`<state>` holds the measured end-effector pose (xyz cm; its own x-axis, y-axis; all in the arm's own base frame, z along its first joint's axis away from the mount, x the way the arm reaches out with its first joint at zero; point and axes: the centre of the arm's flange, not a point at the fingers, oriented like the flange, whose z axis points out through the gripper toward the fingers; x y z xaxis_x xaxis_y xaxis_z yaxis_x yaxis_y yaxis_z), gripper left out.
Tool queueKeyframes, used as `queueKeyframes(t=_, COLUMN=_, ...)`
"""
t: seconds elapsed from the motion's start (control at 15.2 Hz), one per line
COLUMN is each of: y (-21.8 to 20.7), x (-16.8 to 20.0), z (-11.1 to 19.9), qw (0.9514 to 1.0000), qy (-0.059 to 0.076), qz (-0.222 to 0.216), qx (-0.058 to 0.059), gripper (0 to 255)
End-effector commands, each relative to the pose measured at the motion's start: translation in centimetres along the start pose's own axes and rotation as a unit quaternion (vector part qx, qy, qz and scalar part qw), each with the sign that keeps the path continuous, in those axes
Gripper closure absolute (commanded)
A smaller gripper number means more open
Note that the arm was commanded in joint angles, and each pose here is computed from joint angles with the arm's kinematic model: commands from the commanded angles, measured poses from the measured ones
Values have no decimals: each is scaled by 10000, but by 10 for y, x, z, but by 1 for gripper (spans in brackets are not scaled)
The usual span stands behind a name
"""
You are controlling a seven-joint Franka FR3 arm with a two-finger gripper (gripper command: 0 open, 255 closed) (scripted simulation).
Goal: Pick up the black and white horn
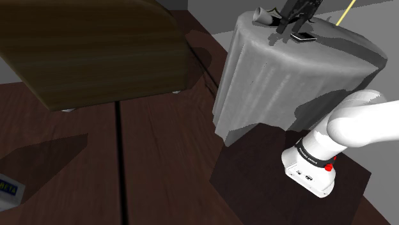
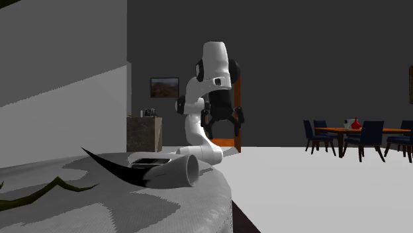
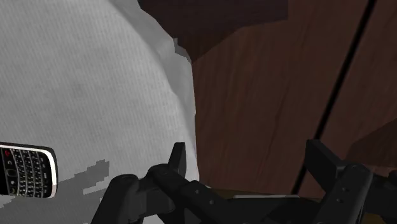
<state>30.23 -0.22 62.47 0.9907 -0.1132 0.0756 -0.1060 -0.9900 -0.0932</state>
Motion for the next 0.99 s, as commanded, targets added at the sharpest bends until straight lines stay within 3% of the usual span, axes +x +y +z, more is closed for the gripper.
queueKeyframes(t=0.0, y=0, x=0, z=0, qw=10000, qy=0, qz=0, qx=0, gripper=0)
queueKeyframes(t=0.2, y=36, x=9, z=3, qw=9982, qy=-29, qz=-591, qx=-82, gripper=0)
queueKeyframes(t=0.46, y=82, x=27, z=5, qw=9903, qy=-68, qz=-1375, qx=-190, gripper=0)
queueKeyframes(t=0.66, y=115, x=45, z=7, qw=9802, qy=-97, qz=-1958, qx=-271, gripper=0)
queueKeyframes(t=0.92, y=154, x=75, z=9, qw=9614, qy=-134, qz=-2724, qx=-377, gripper=0)
